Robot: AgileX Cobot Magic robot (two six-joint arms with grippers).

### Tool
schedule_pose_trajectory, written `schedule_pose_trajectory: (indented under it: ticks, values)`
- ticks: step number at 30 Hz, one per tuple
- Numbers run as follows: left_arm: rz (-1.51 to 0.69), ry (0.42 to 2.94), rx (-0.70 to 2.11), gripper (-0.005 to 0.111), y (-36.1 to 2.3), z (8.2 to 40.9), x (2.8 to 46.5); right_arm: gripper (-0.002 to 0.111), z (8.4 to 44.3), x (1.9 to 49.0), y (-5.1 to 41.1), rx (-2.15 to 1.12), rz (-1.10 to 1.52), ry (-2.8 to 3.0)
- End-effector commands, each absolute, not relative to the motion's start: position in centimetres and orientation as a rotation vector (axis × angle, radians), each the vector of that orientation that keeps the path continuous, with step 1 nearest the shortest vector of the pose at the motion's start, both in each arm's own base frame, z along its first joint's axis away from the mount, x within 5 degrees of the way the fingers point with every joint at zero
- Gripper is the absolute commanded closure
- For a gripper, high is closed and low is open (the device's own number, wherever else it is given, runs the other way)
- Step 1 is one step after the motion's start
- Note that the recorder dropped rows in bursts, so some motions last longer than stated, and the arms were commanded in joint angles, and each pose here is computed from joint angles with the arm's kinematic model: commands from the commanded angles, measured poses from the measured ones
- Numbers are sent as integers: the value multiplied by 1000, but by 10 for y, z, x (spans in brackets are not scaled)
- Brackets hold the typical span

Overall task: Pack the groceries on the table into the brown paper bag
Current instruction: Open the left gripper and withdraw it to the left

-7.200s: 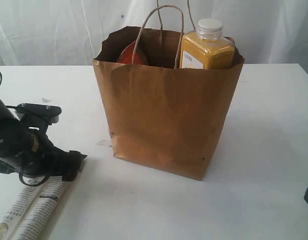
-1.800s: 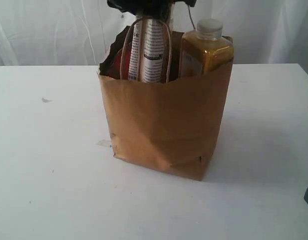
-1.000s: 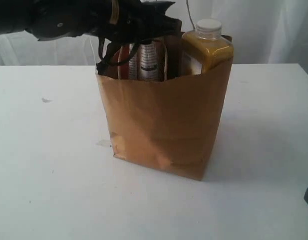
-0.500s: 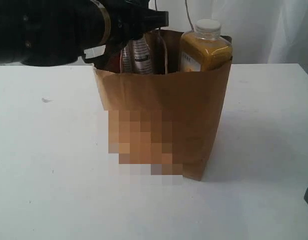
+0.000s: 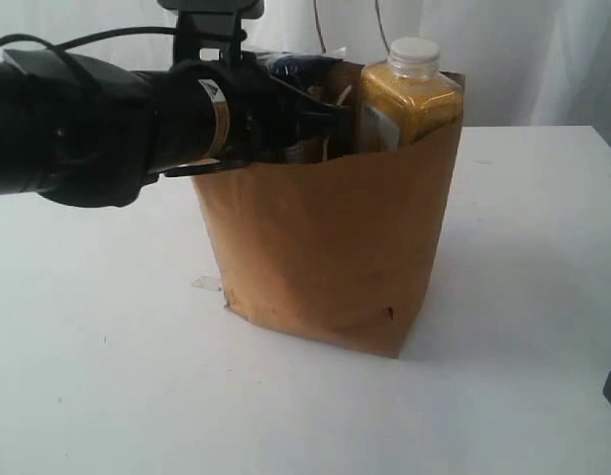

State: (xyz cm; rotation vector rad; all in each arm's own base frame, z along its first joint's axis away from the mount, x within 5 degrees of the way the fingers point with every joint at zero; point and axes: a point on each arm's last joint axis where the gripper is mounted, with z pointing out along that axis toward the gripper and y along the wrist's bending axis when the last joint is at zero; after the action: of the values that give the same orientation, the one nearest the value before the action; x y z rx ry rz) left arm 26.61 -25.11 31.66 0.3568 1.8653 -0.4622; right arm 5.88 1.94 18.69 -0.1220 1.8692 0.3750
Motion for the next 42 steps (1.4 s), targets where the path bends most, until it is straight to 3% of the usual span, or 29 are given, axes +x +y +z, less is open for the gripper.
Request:
schedule_pose_trajectory:
  ticks: [1,16,19,26,27,35,42]
  values:
    - [-444,1816,365,107,-244,329,261,108,186,59,19,-122,363,1863]
    - [-478,1748,352,105,-237,356,253,108,186,59,19,-122,363,1863]
    - [-487,1734,347,88,-237,361,253,108,186,59,19,-122,363,1863]
    - [-512,1740,339,21,-238,361,253,108,186,59,19,-122,363,1863]
    - [-526,1743,339,18,-239,361,252,108,186,59,19,-122,363,1863]
    - [-566,1722,351,18,-236,370,246,108,186,59,19,-122,363,1863]
    - [-693,1598,379,20,-215,414,216,108,186,59,19,-122,363,1863]
